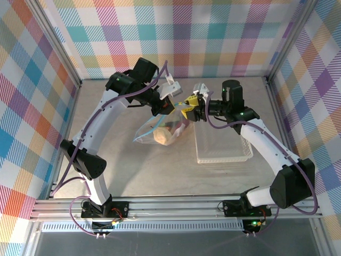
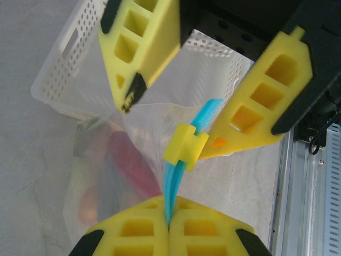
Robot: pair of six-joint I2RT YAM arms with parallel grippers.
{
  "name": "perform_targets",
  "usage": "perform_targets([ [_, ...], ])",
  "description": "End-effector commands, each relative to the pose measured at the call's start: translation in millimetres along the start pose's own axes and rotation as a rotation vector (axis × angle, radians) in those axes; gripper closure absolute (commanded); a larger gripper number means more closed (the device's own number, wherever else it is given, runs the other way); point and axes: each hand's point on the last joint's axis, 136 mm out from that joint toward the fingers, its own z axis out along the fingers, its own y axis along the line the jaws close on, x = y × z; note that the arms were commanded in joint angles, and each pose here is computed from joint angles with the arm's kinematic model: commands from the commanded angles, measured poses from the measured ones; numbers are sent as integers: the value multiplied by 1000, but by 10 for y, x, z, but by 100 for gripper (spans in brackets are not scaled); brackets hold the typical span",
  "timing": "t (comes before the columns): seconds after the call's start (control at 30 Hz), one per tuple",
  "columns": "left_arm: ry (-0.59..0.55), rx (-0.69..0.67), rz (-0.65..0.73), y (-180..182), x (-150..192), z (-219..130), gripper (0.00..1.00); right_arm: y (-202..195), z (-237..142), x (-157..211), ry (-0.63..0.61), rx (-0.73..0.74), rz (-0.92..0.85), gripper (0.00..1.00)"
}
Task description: Place the food in the zip-top bag and seal the zipper
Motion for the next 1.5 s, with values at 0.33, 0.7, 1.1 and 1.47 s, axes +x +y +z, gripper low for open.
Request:
perform_targets([
  [0.33,-30,26,14,-73,-68,-112,100,36,93,-135,20,-52,-27,85],
  [0.7,-43,-32,0,17,-113,-149,67,115,26,-180,26,-62,-27,100],
  [1.1,-186,24,25,-44,-483,-184,53,180,11,-221,35,-99,-13,100],
  [1.47,-141,79,29,-123,-433,-31,53,171,19,-223,37,-100,-10,100],
])
